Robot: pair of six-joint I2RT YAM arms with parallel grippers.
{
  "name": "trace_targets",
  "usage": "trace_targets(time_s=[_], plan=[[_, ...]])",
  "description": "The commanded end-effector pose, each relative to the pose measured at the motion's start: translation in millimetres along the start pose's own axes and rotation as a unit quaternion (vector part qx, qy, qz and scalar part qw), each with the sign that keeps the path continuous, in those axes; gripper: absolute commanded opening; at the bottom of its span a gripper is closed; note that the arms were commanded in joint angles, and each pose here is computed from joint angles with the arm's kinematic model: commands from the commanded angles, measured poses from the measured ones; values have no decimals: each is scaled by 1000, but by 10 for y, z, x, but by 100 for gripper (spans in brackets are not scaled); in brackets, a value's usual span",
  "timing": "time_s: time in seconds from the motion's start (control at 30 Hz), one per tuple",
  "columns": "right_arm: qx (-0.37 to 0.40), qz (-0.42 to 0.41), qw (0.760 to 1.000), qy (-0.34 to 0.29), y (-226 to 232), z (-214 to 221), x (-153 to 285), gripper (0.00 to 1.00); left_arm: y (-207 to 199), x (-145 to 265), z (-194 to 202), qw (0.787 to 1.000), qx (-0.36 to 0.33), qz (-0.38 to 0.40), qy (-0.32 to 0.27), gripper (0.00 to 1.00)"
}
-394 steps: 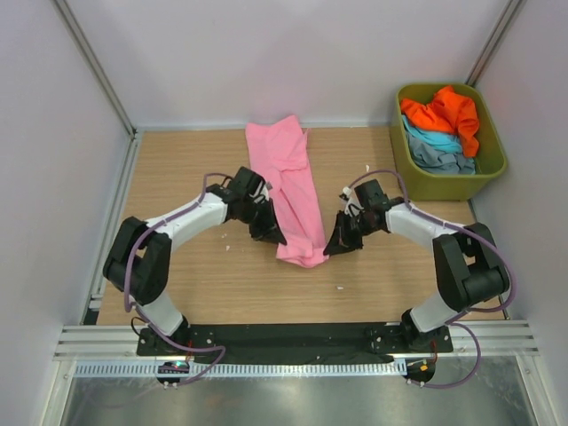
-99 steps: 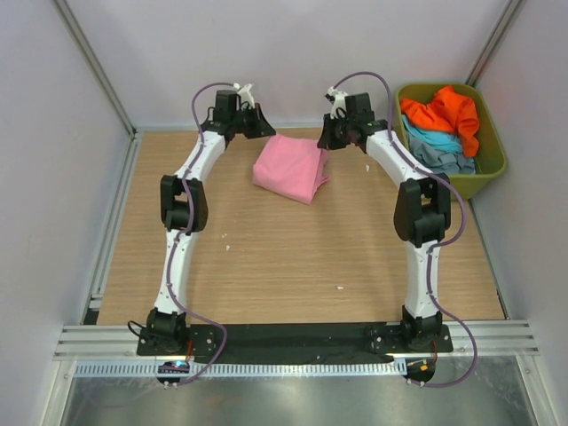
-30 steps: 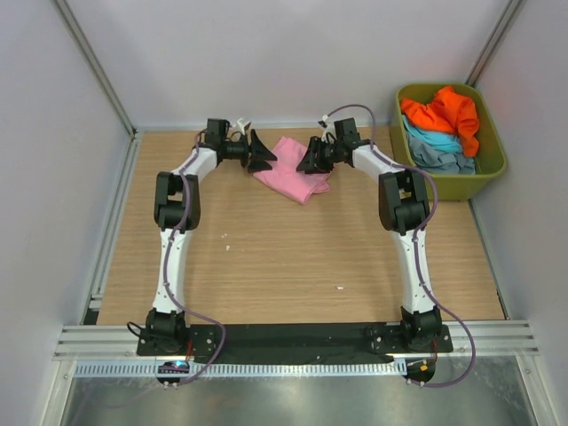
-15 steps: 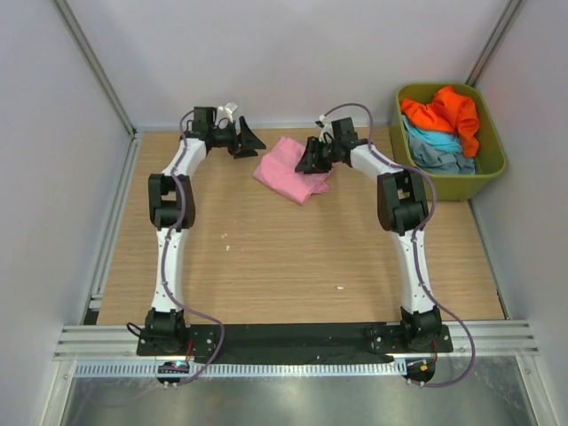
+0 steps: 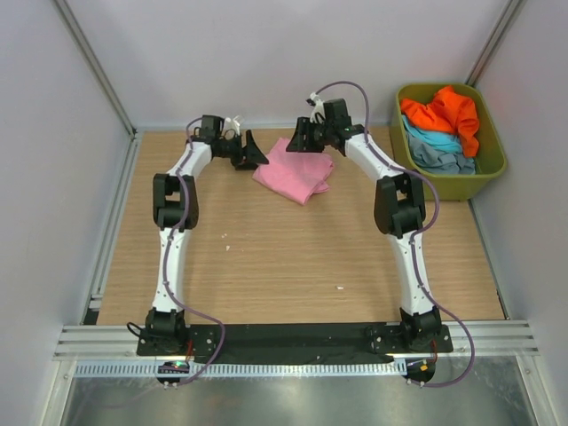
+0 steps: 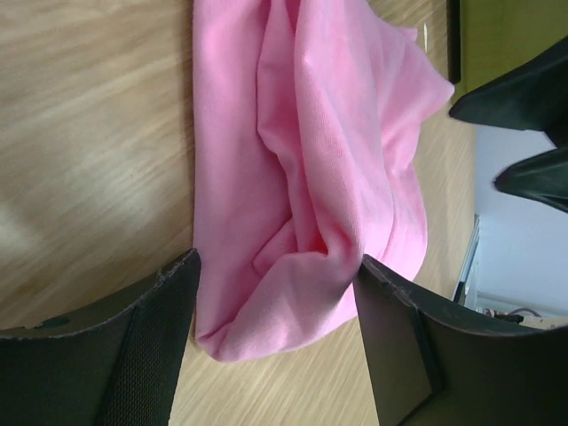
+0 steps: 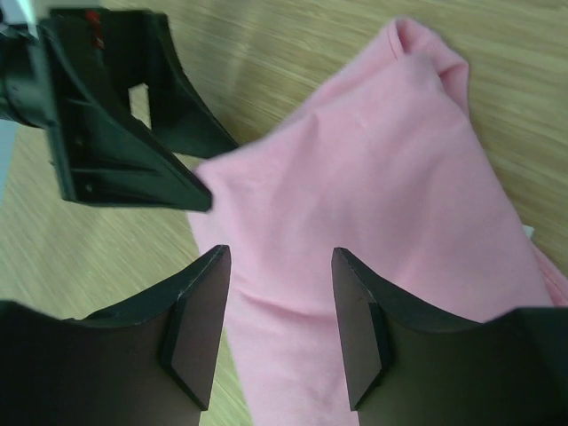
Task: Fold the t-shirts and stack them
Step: Fold the tshirt
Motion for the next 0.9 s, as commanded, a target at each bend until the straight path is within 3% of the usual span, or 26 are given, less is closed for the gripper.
trace_targets(time_s=[0.0, 0.2, 0.5, 0.7, 0.87], plan=[[11, -34, 999, -24, 445, -202, 77, 56, 22, 123, 206, 999, 22, -30, 25, 72], [-12, -39, 999, 12, 410, 74, 3, 56, -4, 87, 480, 997, 47, -25, 58, 71], [3, -37, 999, 9, 442, 6, 131, 56, -328, -36, 977, 990, 76, -15, 114, 71], [-4, -27, 999, 36, 353, 182, 188, 56, -405, 150, 688, 994, 69, -27, 77, 75], [17, -39, 999, 9, 496, 22, 385, 55, -308, 399, 574, 995, 45, -66, 63, 75]])
Point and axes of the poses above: each gripper's point midway between its finger pads, its own x axis back along the fingers, its own y axis along the line the jaws close on, z = x × y, the point moved 3 cm from there along x, back along the fingers, and after that the axes turned 3 degrees about x, right-handed, at the moved point
